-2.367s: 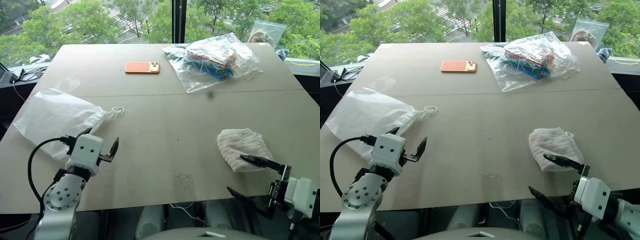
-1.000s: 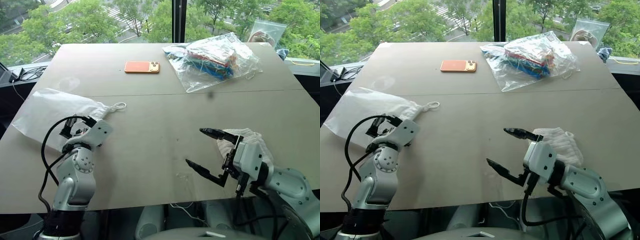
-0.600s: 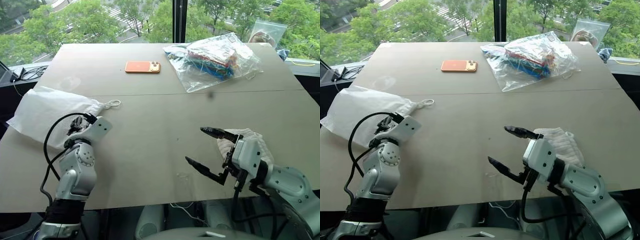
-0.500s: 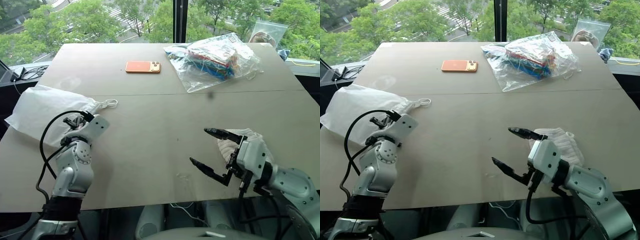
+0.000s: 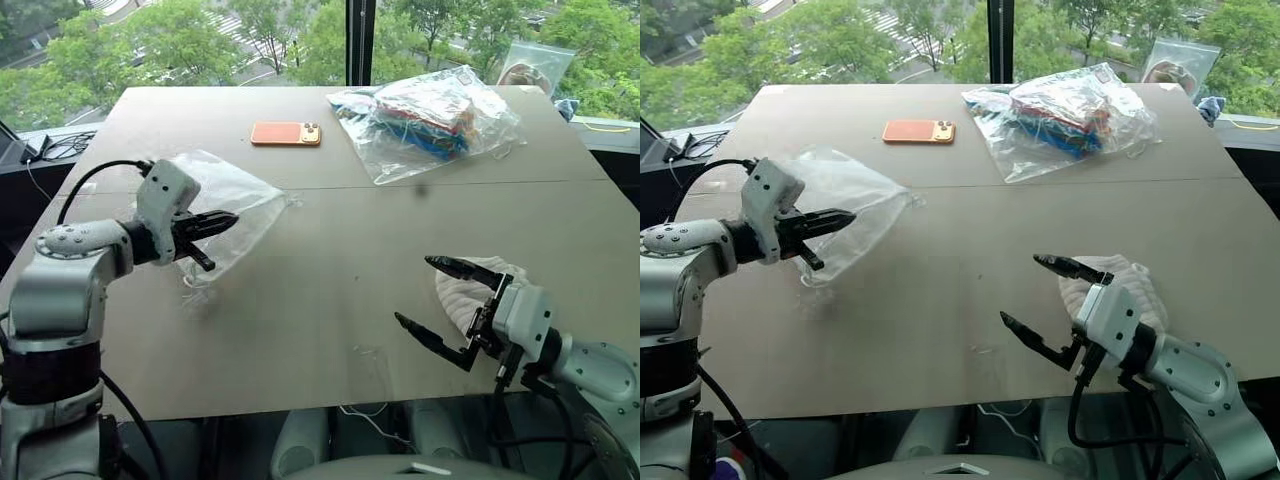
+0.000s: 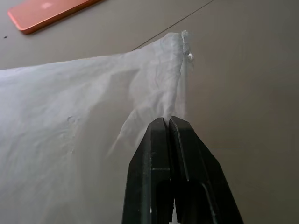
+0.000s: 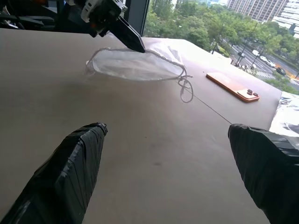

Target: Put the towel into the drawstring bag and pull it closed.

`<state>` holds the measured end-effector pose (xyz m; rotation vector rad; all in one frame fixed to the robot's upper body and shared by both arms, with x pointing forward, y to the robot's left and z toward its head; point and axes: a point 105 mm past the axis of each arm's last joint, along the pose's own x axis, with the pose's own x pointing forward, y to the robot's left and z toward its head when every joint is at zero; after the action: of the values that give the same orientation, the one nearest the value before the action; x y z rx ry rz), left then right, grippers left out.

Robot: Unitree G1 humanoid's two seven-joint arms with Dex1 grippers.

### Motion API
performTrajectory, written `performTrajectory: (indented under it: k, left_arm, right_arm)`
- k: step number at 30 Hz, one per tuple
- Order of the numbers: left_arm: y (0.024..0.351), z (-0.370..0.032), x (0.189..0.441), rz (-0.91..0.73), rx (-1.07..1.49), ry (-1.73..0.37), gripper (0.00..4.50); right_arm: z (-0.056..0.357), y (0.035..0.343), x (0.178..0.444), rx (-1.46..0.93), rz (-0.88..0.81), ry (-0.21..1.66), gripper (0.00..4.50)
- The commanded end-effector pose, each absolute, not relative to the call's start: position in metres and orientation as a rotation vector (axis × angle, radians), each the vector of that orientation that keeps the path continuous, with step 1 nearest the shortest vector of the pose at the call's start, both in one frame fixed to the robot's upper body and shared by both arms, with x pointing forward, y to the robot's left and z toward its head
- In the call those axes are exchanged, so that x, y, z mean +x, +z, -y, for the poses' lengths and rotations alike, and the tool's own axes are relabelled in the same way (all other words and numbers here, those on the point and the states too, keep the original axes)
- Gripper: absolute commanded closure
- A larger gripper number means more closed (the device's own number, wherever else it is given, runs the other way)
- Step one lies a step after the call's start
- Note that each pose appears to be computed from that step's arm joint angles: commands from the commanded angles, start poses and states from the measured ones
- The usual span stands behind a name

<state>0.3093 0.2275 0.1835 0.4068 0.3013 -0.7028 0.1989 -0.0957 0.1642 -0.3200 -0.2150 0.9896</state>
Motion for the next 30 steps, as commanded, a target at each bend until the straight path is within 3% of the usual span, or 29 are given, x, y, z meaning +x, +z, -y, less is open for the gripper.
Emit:
performTrajectory:
  k: [1,4,6,7,12,13,20,25,30]
  left_arm:
    - [0.177,-0.212,0.307,-0.197,0.611,-0.794,4.45]
    - [0.148,-0.235,0.322,-0.250,0.755,-0.629,4.45]
    - [0.135,-0.238,0.323,-0.220,0.858,-0.590,3.93]
    - [0.132,-0.237,0.323,-0.186,0.937,-0.572,3.63]
    - [0.122,-0.238,0.326,-0.052,1.197,-0.394,1.22]
    - [0.122,-0.241,0.328,-0.036,1.214,-0.340,0.97]
    - [0.113,-0.245,0.343,-0.008,1.262,-0.197,0.97]
    - [0.122,-0.236,0.370,0.087,1.243,-0.098,0.97]
    - [0.133,-0.232,0.378,0.155,1.194,-0.079,0.97]
  right_arm:
    - [0.095,0.171,0.195,-0.334,0.259,0.972,0.00]
    - [0.095,0.170,0.193,-0.336,0.256,0.951,0.00]
    - [0.095,0.169,0.192,-0.336,0.255,0.945,0.00]
    - [0.095,0.169,0.191,-0.336,0.255,0.943,0.00]
    - [0.096,0.168,0.191,-0.340,0.253,0.930,0.00]
    - [0.097,0.169,0.191,-0.340,0.252,0.928,0.00]
    - [0.098,0.168,0.192,-0.343,0.246,0.938,0.00]
    - [0.099,0.168,0.195,-0.355,0.248,0.940,0.00]
    - [0.100,0.168,0.192,-0.358,0.242,0.929,0.00]
